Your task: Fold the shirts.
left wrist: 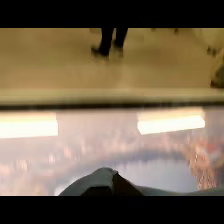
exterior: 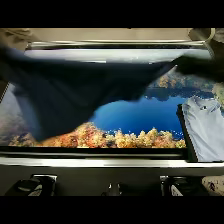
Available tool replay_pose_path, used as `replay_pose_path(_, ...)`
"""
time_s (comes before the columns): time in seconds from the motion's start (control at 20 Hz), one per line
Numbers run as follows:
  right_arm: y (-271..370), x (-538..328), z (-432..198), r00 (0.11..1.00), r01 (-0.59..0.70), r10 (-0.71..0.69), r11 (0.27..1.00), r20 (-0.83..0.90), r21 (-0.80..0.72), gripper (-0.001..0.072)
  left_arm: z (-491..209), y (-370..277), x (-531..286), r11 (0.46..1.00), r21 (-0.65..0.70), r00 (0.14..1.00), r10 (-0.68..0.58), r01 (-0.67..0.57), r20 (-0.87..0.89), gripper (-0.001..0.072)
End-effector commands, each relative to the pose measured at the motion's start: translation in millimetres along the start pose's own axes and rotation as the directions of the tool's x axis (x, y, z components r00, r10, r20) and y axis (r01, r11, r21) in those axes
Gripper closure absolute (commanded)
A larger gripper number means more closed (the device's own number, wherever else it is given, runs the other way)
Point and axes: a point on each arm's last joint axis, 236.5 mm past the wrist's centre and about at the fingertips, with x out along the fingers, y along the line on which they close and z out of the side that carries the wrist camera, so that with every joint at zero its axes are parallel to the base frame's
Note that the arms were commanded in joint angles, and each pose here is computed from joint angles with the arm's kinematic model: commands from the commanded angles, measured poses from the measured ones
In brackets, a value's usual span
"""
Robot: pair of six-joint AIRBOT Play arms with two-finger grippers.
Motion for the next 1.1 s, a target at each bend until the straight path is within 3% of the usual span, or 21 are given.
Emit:
replay_pose_path(0.0,44,-208,134,0.811,0.222,-0.098,0.964,0.576,-0.148,0.0693,134,-25,-111,0.999,0.038,0.938,-0.036,0.025,0.345,0.0686)
replay_pose_path(0.1,51,-249,133,0.765,0.224,-0.12,0.971,0.632,-0.086,0.0693,154,-32,-141,0.998,0.039,0.91,-0.053,0.041,0.411,0.0687)
replay_pose_path(0.2,41,-249,120,0.789,0.25,-0.171,0.967,0.591,-0.054,0.0693,154,-30,-149,0.999,0.044,0.908,-0.044,0.028,0.416,0.0686)
replay_pose_path(0.45,11,-203,90,0.876,0.301,-0.256,0.953,0.409,-0.047,0.0693,111,-4,-100,0.996,0.06,0.975,0.052,-0.066,0.216,0.0686)
replay_pose_path(0.6,-31,-142,51,0.924,0.357,-0.346,0.933,0.162,-0.046,0.0692,70,8,-30,0.993,0.085,0.997,0.077,-0.079,0.03,0.0686)
replay_pose_path(0.7,-72,-83,-2,0.906,0.4,-0.404,0.915,-0.128,-0.053,0.0692,21,20,34,0.993,0.081,0.984,0.095,-0.083,-0.151,0.0686)
replay_pose_path(0.85,-121,16,-80,0.815,0.402,-0.38,0.915,-0.439,-0.045,0.0692,-99,41,135,0.994,0.063,0.871,0.105,-0.085,-0.48,0.0685)
replay_pose_path(1.05,-174,146,-149,0.784,0.449,-0.328,0.886,-0.527,0.117,0.0691,-259,44,221,0.995,-0.054,0.657,0.013,-0.082,-0.753,0.0685)
